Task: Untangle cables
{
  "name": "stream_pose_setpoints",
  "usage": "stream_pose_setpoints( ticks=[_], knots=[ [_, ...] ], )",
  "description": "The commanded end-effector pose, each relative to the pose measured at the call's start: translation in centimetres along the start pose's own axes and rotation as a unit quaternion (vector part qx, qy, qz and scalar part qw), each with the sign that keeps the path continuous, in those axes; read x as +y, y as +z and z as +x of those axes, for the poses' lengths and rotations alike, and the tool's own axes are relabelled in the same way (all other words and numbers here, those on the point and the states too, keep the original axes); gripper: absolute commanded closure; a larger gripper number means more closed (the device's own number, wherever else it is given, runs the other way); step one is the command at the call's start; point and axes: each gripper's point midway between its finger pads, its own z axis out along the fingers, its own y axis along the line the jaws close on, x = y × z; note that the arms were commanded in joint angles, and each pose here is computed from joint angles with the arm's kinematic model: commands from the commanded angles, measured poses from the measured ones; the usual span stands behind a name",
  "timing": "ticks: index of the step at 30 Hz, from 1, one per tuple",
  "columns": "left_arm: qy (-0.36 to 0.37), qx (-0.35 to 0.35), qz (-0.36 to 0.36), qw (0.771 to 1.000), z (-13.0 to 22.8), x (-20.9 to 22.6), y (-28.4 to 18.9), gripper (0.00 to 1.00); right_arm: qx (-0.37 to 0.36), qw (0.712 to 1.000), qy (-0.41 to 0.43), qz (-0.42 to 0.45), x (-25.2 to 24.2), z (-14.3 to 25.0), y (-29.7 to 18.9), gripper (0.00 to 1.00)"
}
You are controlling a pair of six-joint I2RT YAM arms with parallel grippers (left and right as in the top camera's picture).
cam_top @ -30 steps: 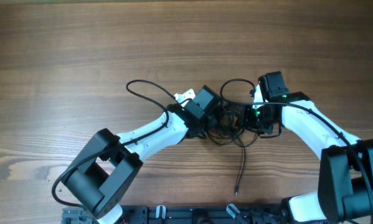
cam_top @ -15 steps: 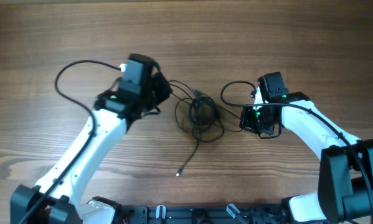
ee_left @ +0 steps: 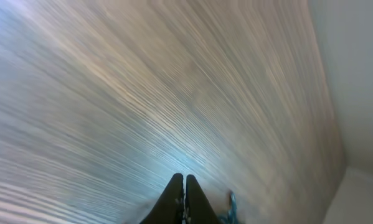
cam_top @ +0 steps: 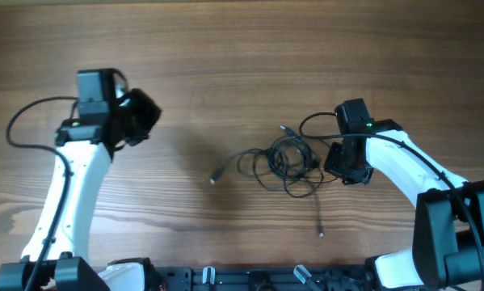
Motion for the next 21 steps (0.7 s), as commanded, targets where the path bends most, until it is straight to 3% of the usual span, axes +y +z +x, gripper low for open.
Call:
stream_pose_setpoints(
  ticks=[1,3,6,10,14,17,21],
  knots=[
    [-0.010,0.020,0.028,0.999,-0.2,0.1,-1.3,0.96,0.005,0.999,-0.017,-0.049,1.9,-0.3,0.2,0.96],
    [-0.005,0.041,0.032,0.999,1.0,-0.3,-1.2,0.96,0.034,0.968,-0.131,-0.209,7.5,1.0,-1.3,0.96],
    [0.039,0.058,0.036,0.997,2.7,-1.3,-0.7,0.96,0.059,0.892,-0.223,-0.388,12.4,3.3,-5.2,0.96],
    [0.082,0.092,0.034,0.992,5.8,-2.6,0.5,0.96,0.058,0.876,-0.234,-0.419,13.3,3.5,-6.0,0.96],
    [0.136,0.142,0.015,0.980,10.0,-3.1,2.8,0.96,0.063,0.823,-0.286,-0.487,14.7,5.1,-8.2,0.96],
    [0.160,0.185,-0.006,0.969,13.3,-2.7,4.7,0.94,0.059,0.824,-0.290,-0.483,14.9,5.1,-8.1,0.96],
    [0.189,0.237,-0.037,0.952,17.4,-1.6,7.3,0.85,0.043,0.903,-0.205,-0.374,13.1,2.5,-4.9,0.96]
  ],
)
